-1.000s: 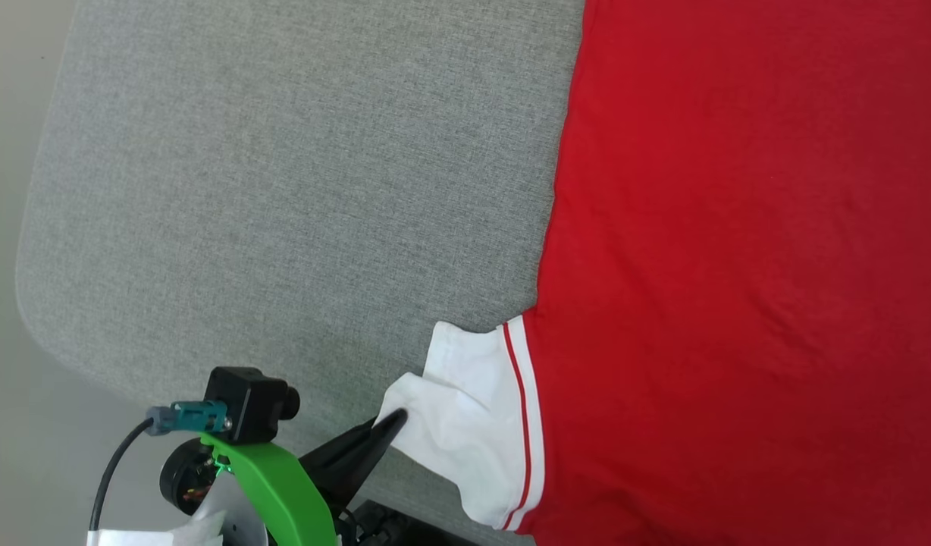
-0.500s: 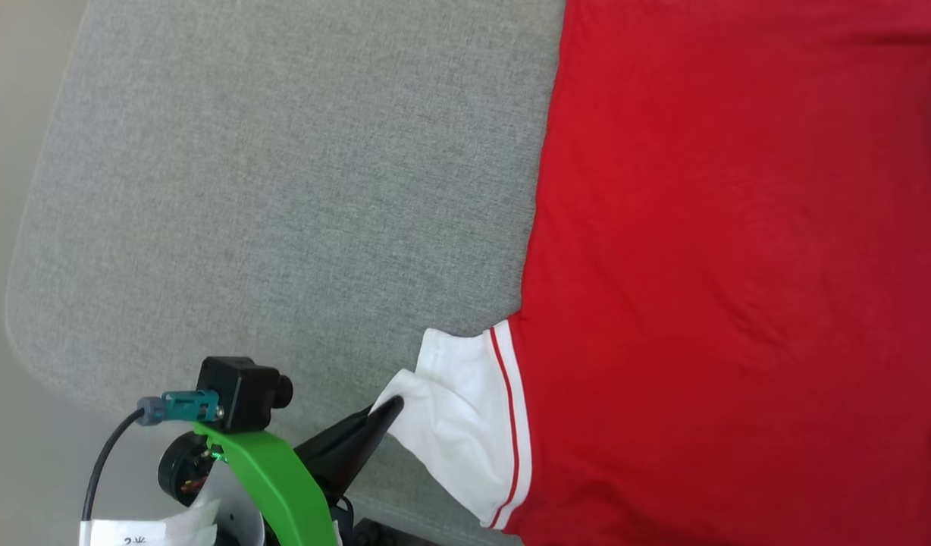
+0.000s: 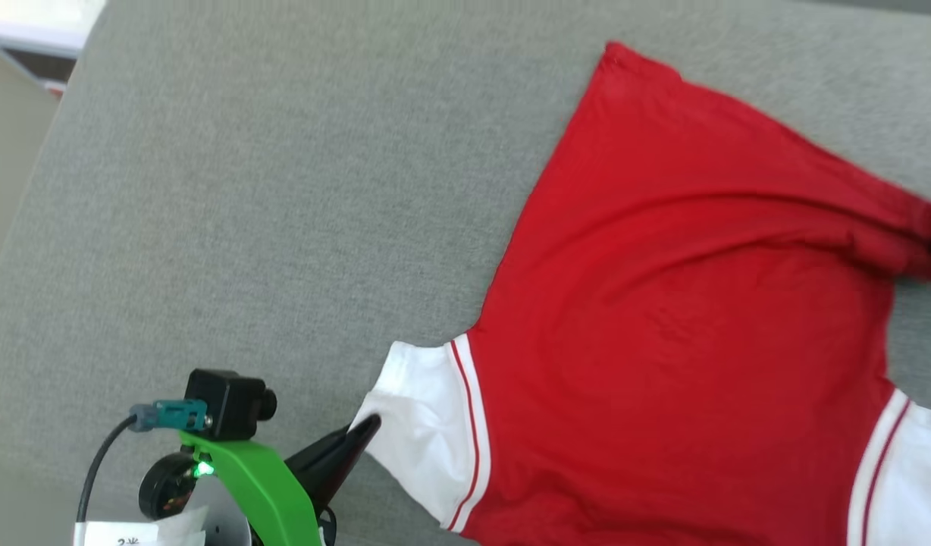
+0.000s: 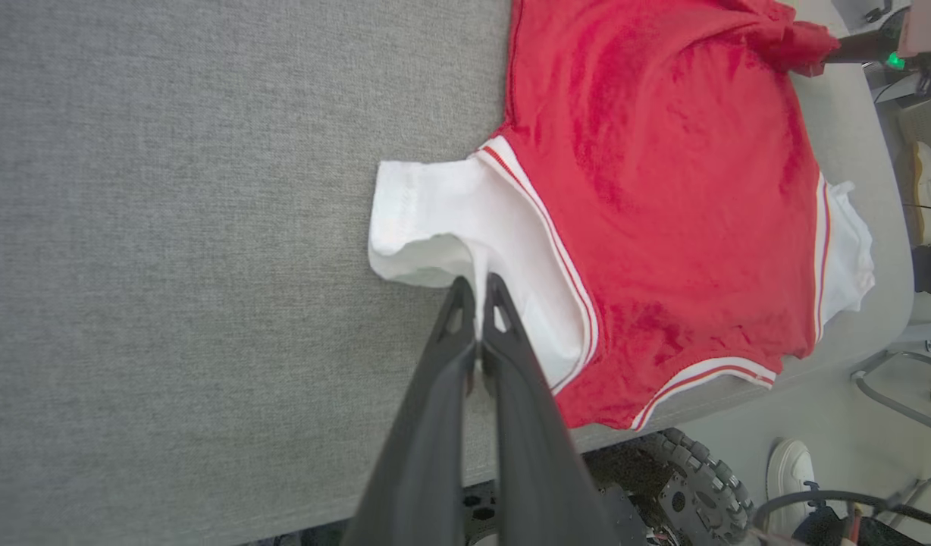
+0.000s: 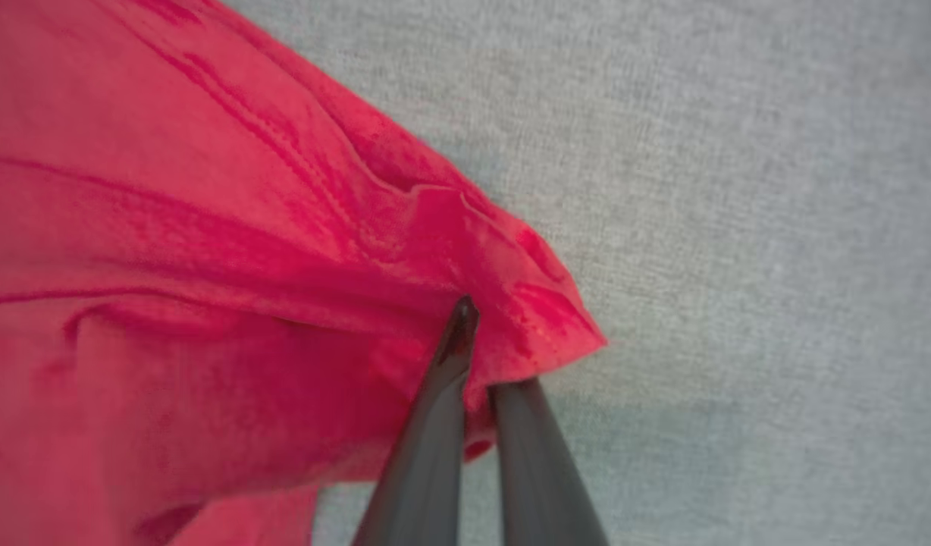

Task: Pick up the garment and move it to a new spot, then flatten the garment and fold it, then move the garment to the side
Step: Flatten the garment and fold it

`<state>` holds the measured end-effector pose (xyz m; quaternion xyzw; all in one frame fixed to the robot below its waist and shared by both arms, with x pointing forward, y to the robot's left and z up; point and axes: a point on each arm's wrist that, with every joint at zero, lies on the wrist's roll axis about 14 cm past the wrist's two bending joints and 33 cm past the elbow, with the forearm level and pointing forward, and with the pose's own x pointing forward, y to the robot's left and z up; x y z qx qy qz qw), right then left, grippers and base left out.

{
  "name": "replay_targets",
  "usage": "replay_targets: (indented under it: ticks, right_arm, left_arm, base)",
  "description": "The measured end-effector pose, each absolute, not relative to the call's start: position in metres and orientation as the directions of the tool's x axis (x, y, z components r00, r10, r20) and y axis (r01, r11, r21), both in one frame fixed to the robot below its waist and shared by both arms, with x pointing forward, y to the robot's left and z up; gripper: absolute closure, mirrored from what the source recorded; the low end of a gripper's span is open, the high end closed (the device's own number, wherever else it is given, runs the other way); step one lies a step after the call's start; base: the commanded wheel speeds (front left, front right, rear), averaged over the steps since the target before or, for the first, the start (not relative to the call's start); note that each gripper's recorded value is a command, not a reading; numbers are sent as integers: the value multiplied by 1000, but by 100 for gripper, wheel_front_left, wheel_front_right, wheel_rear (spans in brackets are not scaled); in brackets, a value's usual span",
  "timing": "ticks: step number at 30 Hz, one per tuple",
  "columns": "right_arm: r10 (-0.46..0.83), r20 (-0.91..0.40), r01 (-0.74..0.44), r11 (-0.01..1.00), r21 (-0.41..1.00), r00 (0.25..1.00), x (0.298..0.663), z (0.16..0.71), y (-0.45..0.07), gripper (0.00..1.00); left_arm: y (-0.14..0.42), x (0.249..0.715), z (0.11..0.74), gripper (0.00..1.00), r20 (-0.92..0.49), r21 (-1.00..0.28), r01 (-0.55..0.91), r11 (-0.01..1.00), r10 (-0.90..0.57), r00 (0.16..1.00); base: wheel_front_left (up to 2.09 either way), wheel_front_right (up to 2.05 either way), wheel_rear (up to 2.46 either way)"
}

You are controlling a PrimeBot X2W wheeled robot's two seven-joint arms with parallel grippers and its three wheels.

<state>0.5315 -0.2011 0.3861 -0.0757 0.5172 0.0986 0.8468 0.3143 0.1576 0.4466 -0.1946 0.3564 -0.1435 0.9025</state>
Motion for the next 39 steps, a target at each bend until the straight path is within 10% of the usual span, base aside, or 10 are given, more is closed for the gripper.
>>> replay_targets:
  ticks: [33, 35, 39]
  right_arm:
    - [85, -869, 31, 993, 114, 487, 317, 387, -269, 100]
    - [91, -866, 25, 993, 119, 491, 318, 388, -267, 0]
    - [100, -860, -1, 993, 115, 501, 324, 395, -263, 0]
  left_arm:
    - [117, 305, 483, 100, -393, -494, 228, 839, -449, 803]
    - [116, 305, 483, 100, -391, -497, 233, 836, -454, 801]
    - [116, 305, 482, 100, -392, -502, 230, 834, -456, 799]
  base:
    - [0, 0, 0]
    - [0, 0, 0]
    - [0, 0, 0]
